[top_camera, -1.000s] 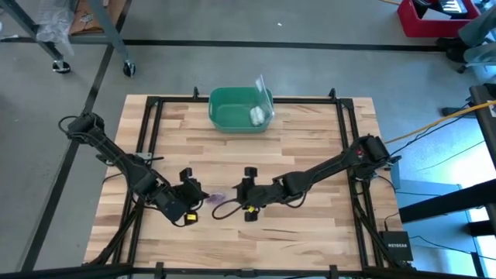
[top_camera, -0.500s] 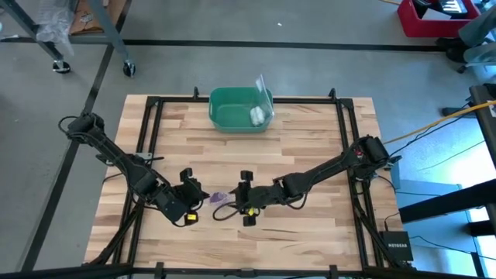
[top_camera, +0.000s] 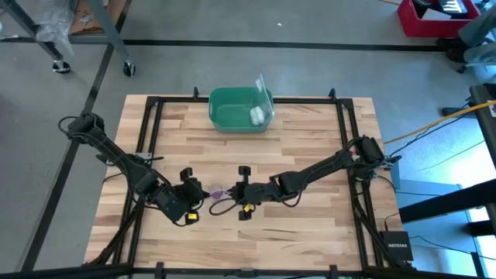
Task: Roll bandage
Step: Close the zip bag
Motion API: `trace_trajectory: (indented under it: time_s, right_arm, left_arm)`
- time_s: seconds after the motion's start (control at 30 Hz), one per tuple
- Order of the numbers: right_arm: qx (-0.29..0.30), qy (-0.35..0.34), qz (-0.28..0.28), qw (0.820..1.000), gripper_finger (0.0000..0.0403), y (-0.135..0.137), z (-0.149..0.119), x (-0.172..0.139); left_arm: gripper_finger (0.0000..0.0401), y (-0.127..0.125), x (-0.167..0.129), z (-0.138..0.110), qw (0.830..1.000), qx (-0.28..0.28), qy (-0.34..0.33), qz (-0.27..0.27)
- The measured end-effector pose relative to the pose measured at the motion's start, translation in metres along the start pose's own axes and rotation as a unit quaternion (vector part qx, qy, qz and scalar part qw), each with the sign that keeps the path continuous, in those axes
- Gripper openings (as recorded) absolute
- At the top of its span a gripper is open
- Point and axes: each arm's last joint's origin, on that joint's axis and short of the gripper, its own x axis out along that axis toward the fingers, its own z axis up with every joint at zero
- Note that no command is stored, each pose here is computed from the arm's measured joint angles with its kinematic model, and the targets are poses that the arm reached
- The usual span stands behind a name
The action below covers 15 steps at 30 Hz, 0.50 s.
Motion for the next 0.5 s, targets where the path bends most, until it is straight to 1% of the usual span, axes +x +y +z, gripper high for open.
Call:
trace_trajectory:
  time_s: [0.03,0.07,0.13,0.2,0.27,0.33,0.4,0.5]
  right_arm:
    - [-0.007,0.001,0.001,1.000,0.0011,0.000,0.000,0.000]
    - [-0.011,0.003,0.000,1.000,0.0011,0.001,-0.001,0.000]
    - [-0.013,0.006,-0.006,1.000,0.0020,0.001,-0.001,-0.001]
    - [-0.017,0.017,-0.010,1.000,0.0023,0.000,-0.002,-0.002]
    - [-0.018,0.032,-0.010,0.999,0.0012,0.000,-0.005,-0.002]
    - [-0.016,0.048,-0.010,0.999,0.0005,-0.001,-0.008,-0.003]
    - [-0.008,0.056,-0.010,0.998,0.0008,-0.001,-0.010,-0.003]
    - [-0.007,0.067,-0.010,0.998,0.0011,-0.001,-0.012,-0.003]
  left_arm:
    - [0.0005,0.000,0.000,0.000,1.000,-0.003,0.000,0.001]
    - [0.0007,0.001,0.001,0.001,1.000,-0.003,0.000,0.003]
    - [0.0017,0.004,0.003,0.003,1.000,0.001,0.000,0.008]
    - [0.0037,0.006,0.004,0.005,1.000,0.009,0.007,0.009]
    - [0.0065,0.009,0.002,0.008,0.999,0.028,0.022,-0.001]
    - [0.0093,0.011,-0.007,0.014,0.999,0.031,0.040,-0.016]
    - [0.0117,0.015,-0.018,0.016,0.997,0.027,0.067,-0.025]
    - [0.0138,0.018,-0.032,0.010,0.995,0.019,0.095,-0.020]
